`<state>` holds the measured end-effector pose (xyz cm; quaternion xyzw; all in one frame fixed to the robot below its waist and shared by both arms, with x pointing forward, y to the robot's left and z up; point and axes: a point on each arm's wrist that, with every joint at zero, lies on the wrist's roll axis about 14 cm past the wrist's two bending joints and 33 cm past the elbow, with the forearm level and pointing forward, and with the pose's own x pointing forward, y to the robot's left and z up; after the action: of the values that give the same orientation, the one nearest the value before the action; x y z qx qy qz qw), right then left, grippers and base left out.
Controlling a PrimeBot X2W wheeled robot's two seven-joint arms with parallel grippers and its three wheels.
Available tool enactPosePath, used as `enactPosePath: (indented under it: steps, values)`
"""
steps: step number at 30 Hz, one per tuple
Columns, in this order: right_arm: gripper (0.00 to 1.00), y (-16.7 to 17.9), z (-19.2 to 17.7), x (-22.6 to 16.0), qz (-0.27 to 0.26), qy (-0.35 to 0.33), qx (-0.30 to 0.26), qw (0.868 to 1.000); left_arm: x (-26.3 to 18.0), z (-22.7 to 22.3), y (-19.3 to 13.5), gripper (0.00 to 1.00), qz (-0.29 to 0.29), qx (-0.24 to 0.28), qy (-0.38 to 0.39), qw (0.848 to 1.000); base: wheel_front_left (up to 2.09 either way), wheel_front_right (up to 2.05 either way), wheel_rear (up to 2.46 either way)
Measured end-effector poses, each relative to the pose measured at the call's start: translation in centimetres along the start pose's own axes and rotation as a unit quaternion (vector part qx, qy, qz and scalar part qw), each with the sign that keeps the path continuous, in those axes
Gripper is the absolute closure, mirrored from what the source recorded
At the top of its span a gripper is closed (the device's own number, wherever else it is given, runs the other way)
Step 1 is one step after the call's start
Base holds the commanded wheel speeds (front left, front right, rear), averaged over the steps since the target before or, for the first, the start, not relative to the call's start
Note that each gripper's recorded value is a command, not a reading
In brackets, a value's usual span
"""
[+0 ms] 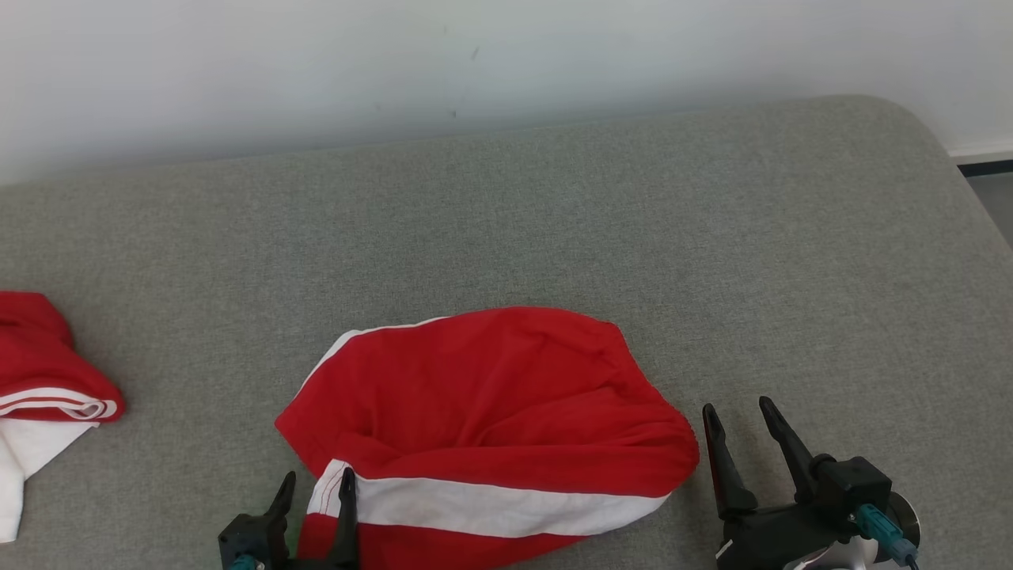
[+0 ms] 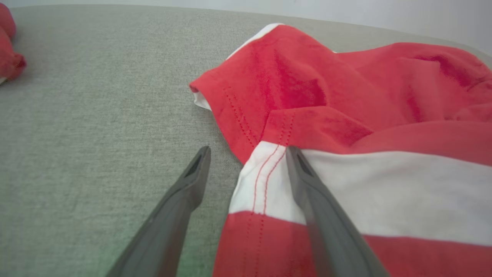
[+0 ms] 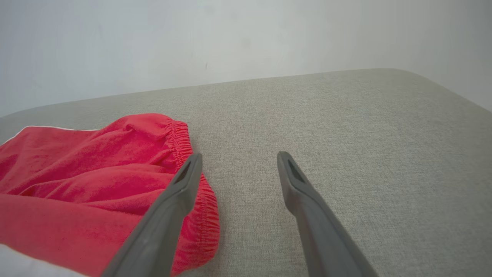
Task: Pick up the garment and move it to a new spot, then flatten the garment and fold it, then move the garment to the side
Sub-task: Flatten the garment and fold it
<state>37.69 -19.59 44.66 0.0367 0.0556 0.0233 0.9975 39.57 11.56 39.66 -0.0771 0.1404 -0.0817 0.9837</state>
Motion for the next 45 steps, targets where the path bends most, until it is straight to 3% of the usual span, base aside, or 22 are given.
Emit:
enactPosePath:
  steps: [12,14,16,21,22,23,25,37,45]
  values:
    - [0.00,0.0,-0.3,0.2,0.000,0.005,0.001,1.000,-0.3,-1.3,-0.7,0.00,-0.009,0.002,0.020,1.000,0.00,0.00,0.00]
    - [0.00,0.1,-0.3,0.2,0.001,0.005,0.001,1.000,-0.4,-1.6,-0.6,0.42,-0.008,0.001,0.025,1.000,0.00,0.00,0.00]
    - [0.00,0.3,-0.3,0.3,0.004,0.004,0.001,1.000,-0.4,-1.7,-0.6,0.64,-0.007,0.001,0.026,1.000,0.00,0.00,0.00]
    - [0.00,0.4,-0.2,0.4,0.006,0.003,0.002,1.000,0.0,-1.0,-0.7,0.72,-0.009,0.002,0.017,1.000,0.00,0.00,0.00]
    - [0.00,0.4,-0.2,0.3,0.005,0.003,0.002,1.000,0.0,-1.0,-0.7,0.76,-0.009,0.001,0.017,1.000,0.00,0.00,0.00]
    - [0.00,0.4,-0.2,0.3,0.006,0.003,0.003,1.000,0.0,-0.9,-0.7,0.91,-0.009,0.001,0.016,1.000,0.00,0.00,0.00]
    - [0.00,0.4,-0.2,0.3,0.005,0.003,0.004,1.000,0.1,-0.4,-0.7,1.00,-0.011,0.001,0.008,1.000,0.00,0.00,0.00]
    - [0.00,1.5,-1.5,-0.3,0.021,0.022,0.013,0.999,-1.5,3.6,-0.2,1.00,-0.005,0.009,-0.063,0.998,0.00,0.00,0.00]
    - [0.00,2.5,-1.9,-1.1,0.033,0.028,0.019,0.999,-4.3,3.0,1.3,1.00,0.016,0.010,-0.064,0.998,0.00,0.00,0.00]
